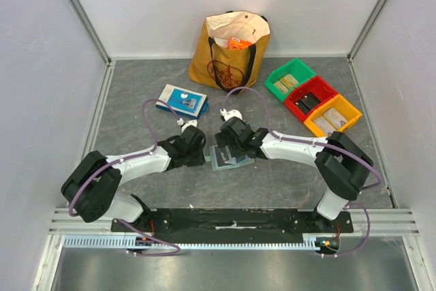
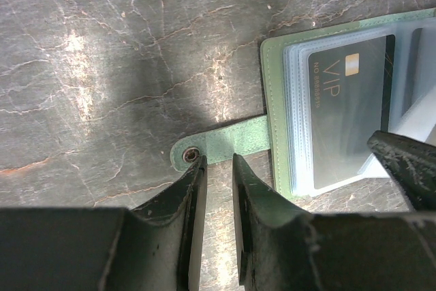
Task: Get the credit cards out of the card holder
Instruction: Remove the credit card from the card holder.
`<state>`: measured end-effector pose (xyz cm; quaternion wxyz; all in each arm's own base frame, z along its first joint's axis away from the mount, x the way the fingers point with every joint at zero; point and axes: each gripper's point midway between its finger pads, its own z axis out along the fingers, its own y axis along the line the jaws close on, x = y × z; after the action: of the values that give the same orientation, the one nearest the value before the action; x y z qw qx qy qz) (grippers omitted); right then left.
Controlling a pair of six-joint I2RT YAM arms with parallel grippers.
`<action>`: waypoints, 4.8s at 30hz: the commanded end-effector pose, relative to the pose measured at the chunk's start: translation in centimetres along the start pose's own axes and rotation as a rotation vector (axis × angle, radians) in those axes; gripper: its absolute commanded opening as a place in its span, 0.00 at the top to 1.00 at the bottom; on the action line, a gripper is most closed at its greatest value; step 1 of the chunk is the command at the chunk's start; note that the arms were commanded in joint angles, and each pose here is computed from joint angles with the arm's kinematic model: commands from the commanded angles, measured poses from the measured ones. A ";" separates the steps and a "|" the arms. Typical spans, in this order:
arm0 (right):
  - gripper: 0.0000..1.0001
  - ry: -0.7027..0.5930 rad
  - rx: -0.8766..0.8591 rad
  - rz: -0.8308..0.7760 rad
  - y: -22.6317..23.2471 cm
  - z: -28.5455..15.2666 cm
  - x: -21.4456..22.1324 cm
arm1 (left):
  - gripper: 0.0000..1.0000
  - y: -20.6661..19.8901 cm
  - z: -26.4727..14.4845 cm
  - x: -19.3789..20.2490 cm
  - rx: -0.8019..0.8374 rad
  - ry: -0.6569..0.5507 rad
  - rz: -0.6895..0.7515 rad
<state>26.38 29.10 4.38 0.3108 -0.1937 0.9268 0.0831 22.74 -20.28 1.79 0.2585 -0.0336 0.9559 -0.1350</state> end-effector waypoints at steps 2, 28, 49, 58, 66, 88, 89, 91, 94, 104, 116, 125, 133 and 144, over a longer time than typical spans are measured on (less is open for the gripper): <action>0.09 -0.021 0.020 0.019 -1.7 -0.9 -0.4 | 0.72 2.1 0.2 1.9 -0.056 0.058 0.046; 0.02 -0.094 0.023 -0.056 1.3 -2.5 -2.9 | 0.72 1.8 0.2 2.0 -0.045 0.067 0.048; 0.02 -0.133 0.017 -0.088 1.3 -3.9 -4.3 | 0.72 1.6 0.3 1.9 -0.038 0.071 0.050; 0.20 -0.092 -0.091 -0.082 3.3 -2.3 -2.8 | 0.72 1.5 0.0 1.9 -0.033 0.064 0.049; 0.27 -0.081 -0.236 -0.024 4.3 -2.2 -2.4 | 0.71 0.1 -1.7 0.4 0.030 0.012 0.019; 0.76 -0.062 -0.367 0.324 -4.3 0.0 1.3 | 0.60 -13.8 -2.4 -4.9 0.499 0.023 -0.064; 0.77 -0.055 -0.368 0.331 -4.3 0.1 1.6 | 0.60 -14.0 -2.0 -4.7 0.504 0.032 -0.071; 0.78 -0.043 -0.369 0.340 -4.5 0.2 2.3 | 0.60 -14.0 -1.0 -4.3 0.497 0.049 -0.093; 0.80 -0.034 -0.376 0.345 -4.6 0.2 2.9 | 0.60 -13.9 0.3 -4.0 0.487 0.062 -0.116; 0.81 -0.017 -0.390 0.347 -4.6 0.4 3.9 | 0.60 -13.2 2.9 -2.6 0.426 0.111 -0.204; 0.81 -0.012 -0.384 0.351 -5.0 0.5 4.2 | 0.70 -13.3 2.6 -1.7 0.478 0.129 -0.261; 0.81 -0.009 -0.383 0.350 -5.1 0.5 4.3 | 0.77 -13.7 2.0 -1.8 0.571 0.102 -0.285; 0.81 -0.002 -0.381 0.348 -5.1 0.6 4.4 | 0.80 -13.8 1.1 -1.9 0.649 0.091 -0.310; 0.81 0.006 -0.381 0.348 -5.2 0.7 4.6 | 0.90 -13.9 0.5 -1.9 0.701 0.093 -0.300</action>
<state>26.42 23.92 2.31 0.2692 -0.0854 0.9032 0.3232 24.16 -32.35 3.29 0.1749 -0.0886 0.8742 -0.4442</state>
